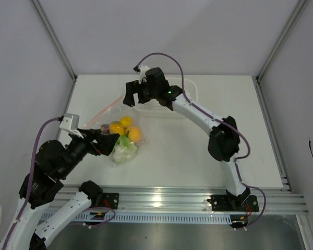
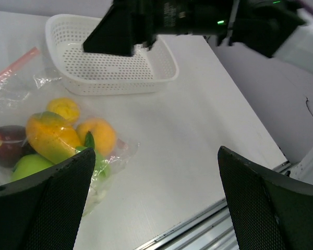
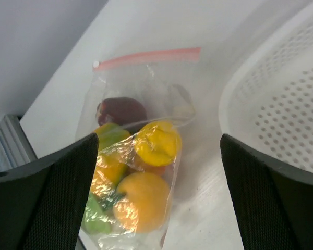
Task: Place the food in the zip-top bag and seal the zipper
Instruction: Reset both arms
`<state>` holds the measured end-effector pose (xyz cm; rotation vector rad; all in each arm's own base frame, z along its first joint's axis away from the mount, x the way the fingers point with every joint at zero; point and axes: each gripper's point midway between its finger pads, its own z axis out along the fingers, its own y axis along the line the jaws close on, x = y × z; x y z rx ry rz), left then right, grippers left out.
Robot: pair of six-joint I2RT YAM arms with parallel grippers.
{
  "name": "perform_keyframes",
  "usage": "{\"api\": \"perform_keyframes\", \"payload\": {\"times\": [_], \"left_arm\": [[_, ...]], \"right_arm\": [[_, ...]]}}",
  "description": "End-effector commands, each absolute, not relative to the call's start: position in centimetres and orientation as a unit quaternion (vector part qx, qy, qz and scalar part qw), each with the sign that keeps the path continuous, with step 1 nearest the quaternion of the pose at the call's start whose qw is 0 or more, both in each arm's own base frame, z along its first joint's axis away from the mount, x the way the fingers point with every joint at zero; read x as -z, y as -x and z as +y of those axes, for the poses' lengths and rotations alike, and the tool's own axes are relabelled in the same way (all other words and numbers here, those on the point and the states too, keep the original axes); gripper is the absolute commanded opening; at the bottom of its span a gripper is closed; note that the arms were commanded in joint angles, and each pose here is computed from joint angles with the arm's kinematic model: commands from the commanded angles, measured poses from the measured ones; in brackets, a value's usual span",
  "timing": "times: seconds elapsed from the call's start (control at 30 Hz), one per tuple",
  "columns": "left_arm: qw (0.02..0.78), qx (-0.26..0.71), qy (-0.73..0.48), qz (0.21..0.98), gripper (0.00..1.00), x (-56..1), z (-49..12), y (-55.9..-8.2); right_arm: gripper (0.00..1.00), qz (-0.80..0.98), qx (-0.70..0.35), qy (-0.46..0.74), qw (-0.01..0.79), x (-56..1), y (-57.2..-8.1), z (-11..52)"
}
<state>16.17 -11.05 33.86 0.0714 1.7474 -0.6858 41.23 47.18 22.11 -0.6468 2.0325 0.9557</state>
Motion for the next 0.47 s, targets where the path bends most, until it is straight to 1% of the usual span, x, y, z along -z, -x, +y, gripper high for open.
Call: {"api": "perform_keyframes", "payload": {"times": [0.0,0.03,0.07,0.1,0.13,0.17,0.2,0.23,0.27,0.3,0.33,0.37,0.4,0.43], "left_arm": [[0.587,0.332,-0.031,0.737,1.00,-34.4,-12.4,-16.3],[0.576,0.344,-0.035,0.741,0.99,-33.9,-13.0,-16.2],[0.572,0.351,-0.037,0.741,0.99,-33.8,-13.4,-16.3],[0.568,0.359,-0.040,0.740,1.00,-33.6,-13.8,-16.3],[0.564,0.368,-0.037,0.738,0.99,-33.7,-14.1,-16.3],[0.555,0.378,-0.041,0.740,1.00,-33.0,-14.7,-16.4],[0.554,0.387,-0.044,0.736,1.00,-33.0,-15.0,-16.3],[0.545,0.392,-0.039,0.740,0.99,-32.2,-15.3,-16.4],[0.541,0.403,-0.043,0.736,1.00,-31.9,-15.8,-16.4],[0.540,0.412,-0.042,0.733,0.99,-31.9,-16.0,-16.3],[0.528,0.420,-0.038,0.737,0.99,-30.9,-16.4,-16.4],[0.528,0.430,-0.039,0.731,1.00,-30.6,-16.8,-16.5],[0.514,0.444,-0.049,0.732,1.00,-29.7,-17.5,-16.1],[0.507,0.461,-0.049,0.727,1.00,-29.7,-17.9,-15.9]], "right_arm": [[0.99,0.773,-0.321,0.214,0.504,-33.4,-39.3,40.3],[0.99,0.803,-0.287,0.205,0.480,-30.1,-38.5,38.5],[0.99,0.819,-0.248,0.178,0.486,-29.3,-38.5,36.3],[0.99,0.819,-0.240,0.167,0.494,-30.7,-37.1,34.3],[1.00,0.847,-0.209,0.168,0.458,-26.5,-35.6,32.4],[0.99,0.857,-0.189,0.158,0.452,-25.4,-34.8,30.8],[0.99,0.866,-0.185,0.144,0.441,-24.4,-33.5,29.7],[0.99,0.861,-0.194,0.132,0.451,-25.6,-31.8,28.0],[0.99,0.880,-0.172,0.131,0.423,-21.8,-29.9,26.2],[0.99,0.884,-0.175,0.116,0.418,-21.2,-28.5,25.2],[0.99,0.870,-0.197,0.110,0.438,-22.9,-26.5,24.2],[1.00,0.881,-0.187,0.110,0.421,-20.1,-24.6,22.9],[0.99,0.877,-0.195,0.106,0.426,-20.0,-23.4,22.2],[0.99,0.857,-0.232,0.095,0.450,-22.1,-21.3,21.5]]}}
